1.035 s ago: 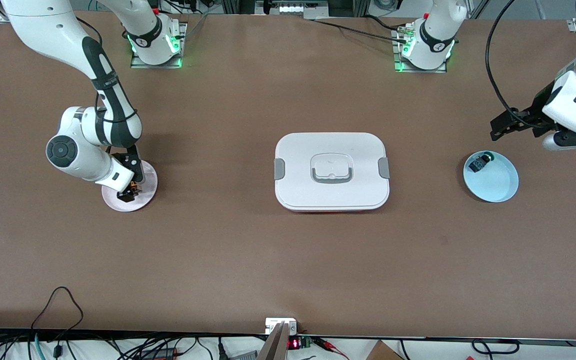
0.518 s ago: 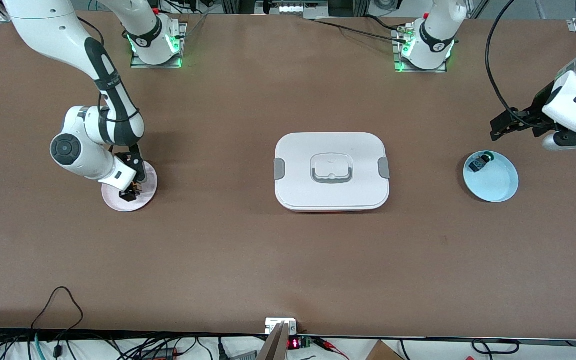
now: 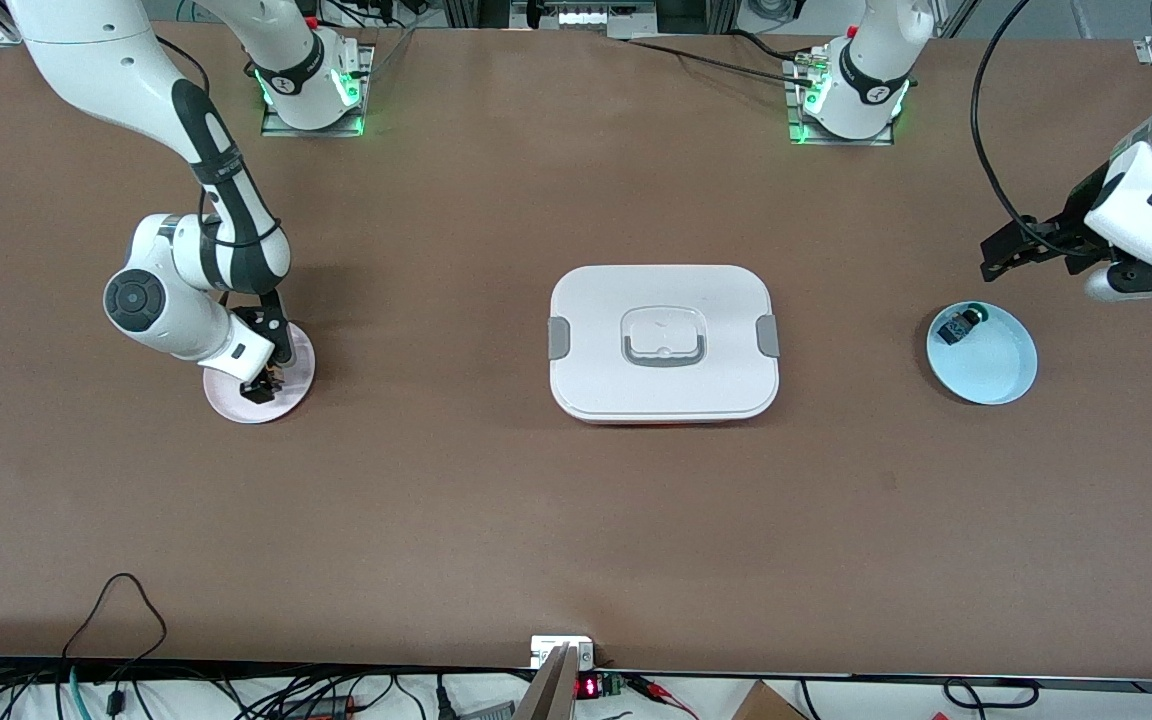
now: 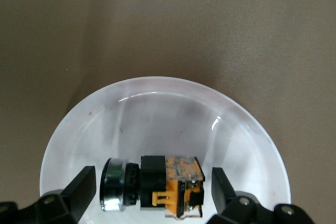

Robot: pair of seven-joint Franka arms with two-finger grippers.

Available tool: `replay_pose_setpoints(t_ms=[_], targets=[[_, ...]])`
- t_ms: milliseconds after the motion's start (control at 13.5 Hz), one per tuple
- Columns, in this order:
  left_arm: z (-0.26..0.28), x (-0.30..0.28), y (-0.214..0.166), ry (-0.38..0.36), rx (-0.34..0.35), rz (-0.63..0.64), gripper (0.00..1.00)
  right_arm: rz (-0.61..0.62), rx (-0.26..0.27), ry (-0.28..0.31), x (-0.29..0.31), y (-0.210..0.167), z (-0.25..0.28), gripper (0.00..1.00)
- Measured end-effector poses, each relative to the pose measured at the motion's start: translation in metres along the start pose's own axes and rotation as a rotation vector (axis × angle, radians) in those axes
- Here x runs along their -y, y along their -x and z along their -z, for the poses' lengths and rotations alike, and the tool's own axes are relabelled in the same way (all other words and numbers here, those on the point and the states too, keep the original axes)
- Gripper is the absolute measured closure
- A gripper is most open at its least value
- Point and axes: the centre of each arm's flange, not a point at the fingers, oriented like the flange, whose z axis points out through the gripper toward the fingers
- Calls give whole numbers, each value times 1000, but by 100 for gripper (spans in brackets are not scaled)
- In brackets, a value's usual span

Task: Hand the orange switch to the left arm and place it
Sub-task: 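Close the right gripper on the orange switch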

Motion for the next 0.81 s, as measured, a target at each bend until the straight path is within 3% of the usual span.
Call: replay_pose_setpoints(t_ms=[148, 222, 296, 813], targets=[[0, 0, 0, 0, 0, 0, 0, -2, 0, -1, 1, 1, -1, 7], [0, 0, 0, 0, 0, 0, 0, -2, 0, -1, 1, 1, -2, 12], [0, 0, 0, 0, 0, 0, 0, -2, 0, -1, 1, 1, -2, 24], [0, 0, 0, 0, 0, 0, 0, 26, -6, 8, -4, -9, -2, 27]])
